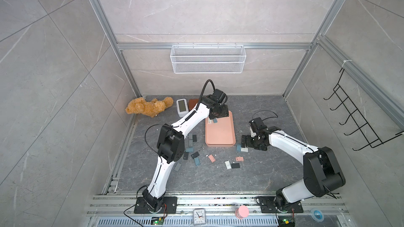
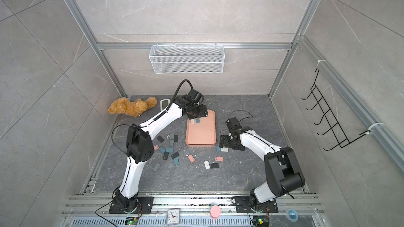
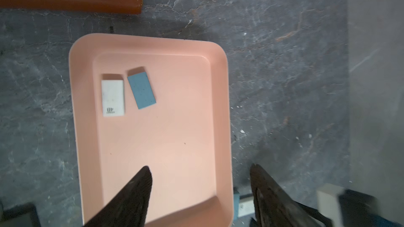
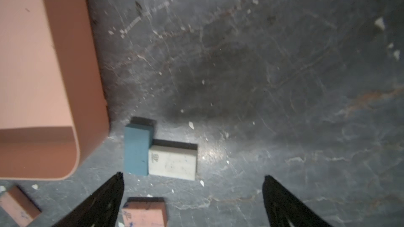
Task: Put the eraser in the storage box
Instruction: Adjust the eraser at the center of the board, then pick up the eraser from the center of the board.
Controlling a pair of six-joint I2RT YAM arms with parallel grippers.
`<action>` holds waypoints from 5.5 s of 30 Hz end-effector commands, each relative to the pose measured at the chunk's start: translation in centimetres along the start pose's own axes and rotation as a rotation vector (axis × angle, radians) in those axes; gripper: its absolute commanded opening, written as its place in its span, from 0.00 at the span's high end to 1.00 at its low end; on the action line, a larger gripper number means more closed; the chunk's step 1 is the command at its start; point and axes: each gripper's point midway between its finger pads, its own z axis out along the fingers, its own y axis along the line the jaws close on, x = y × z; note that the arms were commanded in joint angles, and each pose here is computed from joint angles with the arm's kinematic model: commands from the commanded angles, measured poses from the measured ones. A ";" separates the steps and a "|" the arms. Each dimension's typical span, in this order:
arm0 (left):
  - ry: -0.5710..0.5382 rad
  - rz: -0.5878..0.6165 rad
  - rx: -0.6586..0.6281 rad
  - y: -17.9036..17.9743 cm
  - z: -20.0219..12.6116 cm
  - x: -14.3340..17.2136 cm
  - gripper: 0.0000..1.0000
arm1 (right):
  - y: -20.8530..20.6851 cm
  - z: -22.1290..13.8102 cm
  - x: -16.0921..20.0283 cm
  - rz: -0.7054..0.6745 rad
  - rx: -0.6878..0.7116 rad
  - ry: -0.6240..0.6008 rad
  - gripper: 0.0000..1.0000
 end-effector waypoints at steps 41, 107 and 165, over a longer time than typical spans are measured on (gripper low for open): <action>-0.033 -0.118 0.120 -0.6 -6.9 6.6 0.01 | 2.0 4.4 -1.6 0.006 0.015 0.160 0.08; -0.014 -0.064 0.110 -0.4 -7.3 7.4 0.01 | 2.2 5.2 -1.0 0.029 0.042 0.194 0.30; -0.045 -0.176 0.068 5.5 -8.9 5.1 0.01 | 11.6 -1.4 -9.5 -0.012 -0.089 -0.038 0.77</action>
